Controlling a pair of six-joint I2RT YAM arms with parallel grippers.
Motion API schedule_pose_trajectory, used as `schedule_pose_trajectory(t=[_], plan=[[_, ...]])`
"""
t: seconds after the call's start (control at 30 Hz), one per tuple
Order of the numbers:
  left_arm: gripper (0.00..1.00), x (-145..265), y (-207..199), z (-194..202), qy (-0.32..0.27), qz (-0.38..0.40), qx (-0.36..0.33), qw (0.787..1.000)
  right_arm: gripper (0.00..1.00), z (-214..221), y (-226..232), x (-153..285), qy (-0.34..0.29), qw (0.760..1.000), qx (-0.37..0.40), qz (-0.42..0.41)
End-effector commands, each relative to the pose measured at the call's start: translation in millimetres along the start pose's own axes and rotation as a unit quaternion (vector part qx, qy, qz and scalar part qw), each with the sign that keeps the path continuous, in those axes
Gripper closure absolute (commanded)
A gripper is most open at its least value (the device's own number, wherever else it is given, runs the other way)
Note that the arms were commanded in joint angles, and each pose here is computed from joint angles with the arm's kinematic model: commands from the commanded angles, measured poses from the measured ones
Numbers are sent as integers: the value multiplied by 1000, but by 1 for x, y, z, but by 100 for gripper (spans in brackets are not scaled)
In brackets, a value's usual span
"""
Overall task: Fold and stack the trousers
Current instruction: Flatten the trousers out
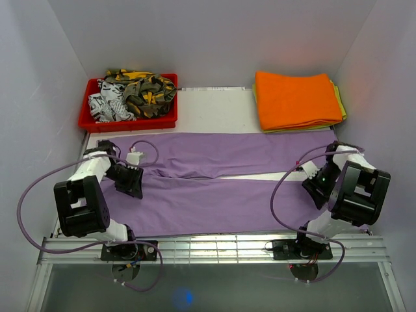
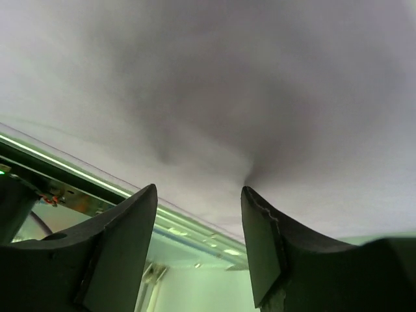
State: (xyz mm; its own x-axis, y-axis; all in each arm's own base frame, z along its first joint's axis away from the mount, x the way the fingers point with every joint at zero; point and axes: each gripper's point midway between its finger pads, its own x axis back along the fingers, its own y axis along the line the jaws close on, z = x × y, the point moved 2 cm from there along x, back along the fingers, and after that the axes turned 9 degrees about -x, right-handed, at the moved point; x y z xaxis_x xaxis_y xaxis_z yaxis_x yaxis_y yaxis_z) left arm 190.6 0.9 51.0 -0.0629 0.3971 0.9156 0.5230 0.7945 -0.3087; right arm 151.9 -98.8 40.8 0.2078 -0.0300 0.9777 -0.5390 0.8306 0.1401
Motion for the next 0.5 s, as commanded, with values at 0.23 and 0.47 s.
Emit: schedule_pose_trajectory(t=[0.23,0.47], plan=[[48,73,59,-132,-141,-67,-18,987,45,-130,-55,97,-213,977,9,11],[50,40,120,-131,-98,-114,15,988,47,-175,-87,68,-195,980,-16,25]])
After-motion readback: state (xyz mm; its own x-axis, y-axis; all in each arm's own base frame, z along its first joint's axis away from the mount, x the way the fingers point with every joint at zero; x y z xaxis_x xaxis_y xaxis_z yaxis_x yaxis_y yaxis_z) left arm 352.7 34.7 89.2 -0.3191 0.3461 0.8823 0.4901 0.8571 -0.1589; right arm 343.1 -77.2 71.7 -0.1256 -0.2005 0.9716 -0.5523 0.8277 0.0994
